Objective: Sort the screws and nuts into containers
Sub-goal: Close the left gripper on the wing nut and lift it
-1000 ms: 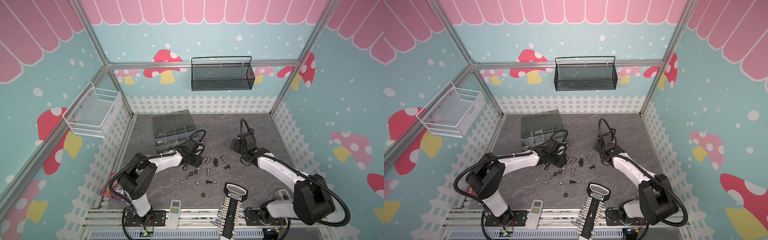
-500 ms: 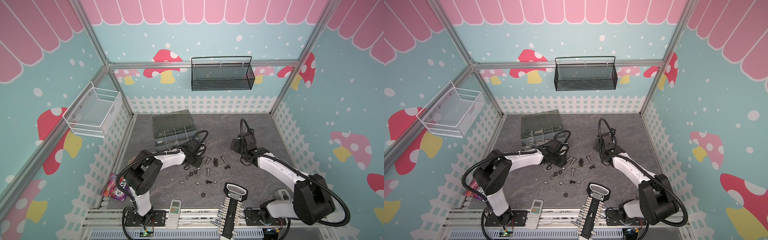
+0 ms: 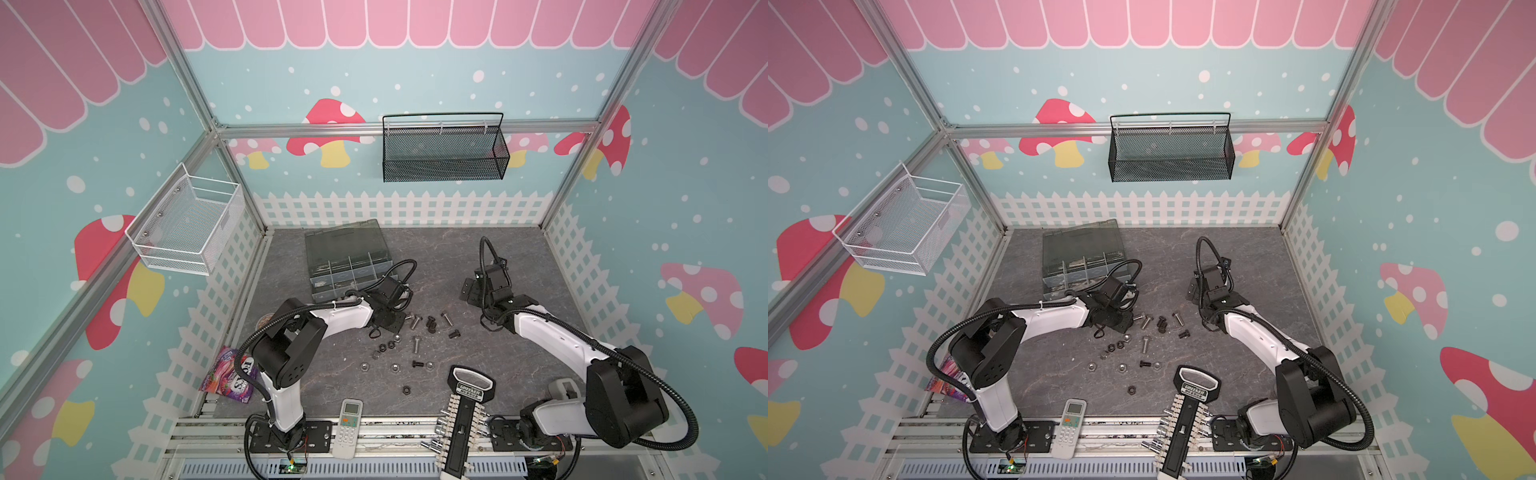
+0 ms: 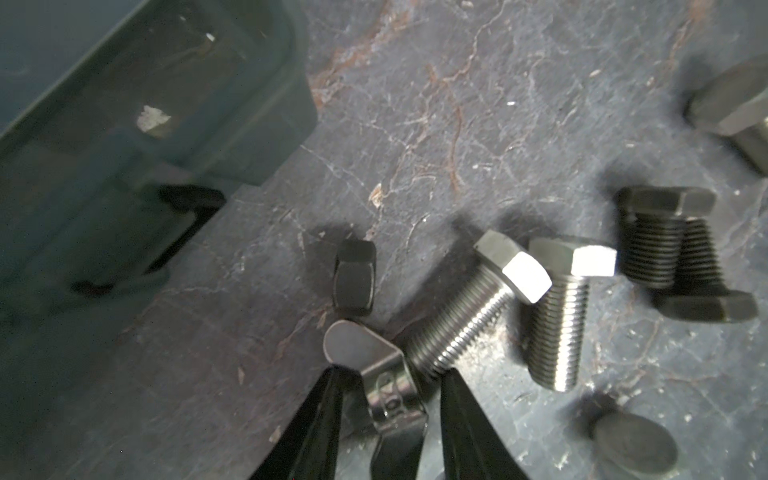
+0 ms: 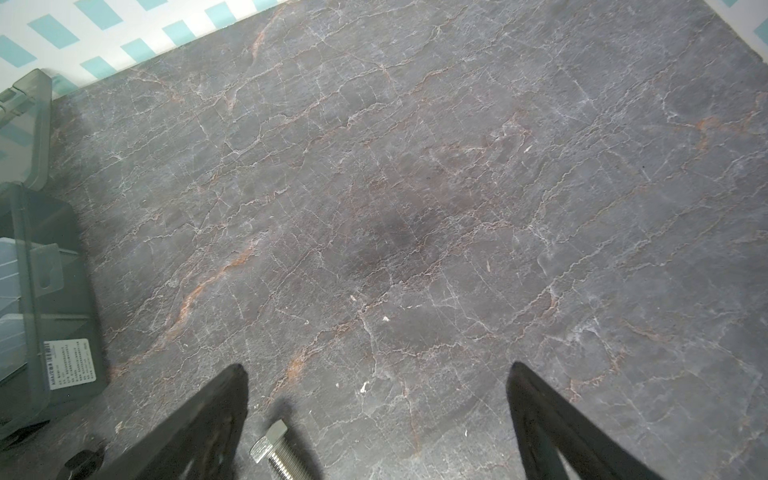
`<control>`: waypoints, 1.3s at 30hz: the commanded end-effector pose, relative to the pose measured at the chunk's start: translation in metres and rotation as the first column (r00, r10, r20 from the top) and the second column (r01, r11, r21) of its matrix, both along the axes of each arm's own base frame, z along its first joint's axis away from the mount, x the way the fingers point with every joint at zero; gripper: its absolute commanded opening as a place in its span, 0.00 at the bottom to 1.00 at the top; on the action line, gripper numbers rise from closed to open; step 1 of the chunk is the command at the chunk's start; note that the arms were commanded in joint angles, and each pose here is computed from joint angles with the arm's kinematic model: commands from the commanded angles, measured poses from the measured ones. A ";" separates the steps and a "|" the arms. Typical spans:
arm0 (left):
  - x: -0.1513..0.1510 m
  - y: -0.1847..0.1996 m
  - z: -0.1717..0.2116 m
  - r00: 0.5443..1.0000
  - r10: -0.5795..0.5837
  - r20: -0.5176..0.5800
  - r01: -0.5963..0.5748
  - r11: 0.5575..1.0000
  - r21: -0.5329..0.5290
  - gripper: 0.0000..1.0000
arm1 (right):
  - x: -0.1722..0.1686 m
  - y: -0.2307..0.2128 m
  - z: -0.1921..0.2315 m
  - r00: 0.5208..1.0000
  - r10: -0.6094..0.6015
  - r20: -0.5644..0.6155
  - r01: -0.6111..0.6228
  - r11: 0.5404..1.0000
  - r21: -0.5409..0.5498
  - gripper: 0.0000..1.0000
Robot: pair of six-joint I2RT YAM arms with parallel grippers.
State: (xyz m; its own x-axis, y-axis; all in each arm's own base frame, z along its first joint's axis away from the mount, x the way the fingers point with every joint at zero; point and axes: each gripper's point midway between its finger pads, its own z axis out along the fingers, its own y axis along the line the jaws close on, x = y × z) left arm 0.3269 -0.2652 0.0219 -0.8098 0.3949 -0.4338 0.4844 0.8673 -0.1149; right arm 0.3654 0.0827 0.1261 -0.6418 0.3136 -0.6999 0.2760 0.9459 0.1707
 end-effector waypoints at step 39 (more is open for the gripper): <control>-0.030 0.030 -0.021 0.989 0.060 -0.135 -0.042 0.990 0.131 0.26 | -0.003 -0.002 -0.002 1.000 -0.025 -0.010 0.025 1.000 -0.007 0.98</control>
State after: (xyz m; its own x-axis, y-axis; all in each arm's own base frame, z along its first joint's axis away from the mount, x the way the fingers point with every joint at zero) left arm 0.3120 -0.2501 0.0202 -0.8466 0.3811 -0.3715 0.4454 0.8894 -0.1028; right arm 0.3650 0.0824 0.1257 -0.6431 0.3132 -0.6988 0.2771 0.9459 0.1689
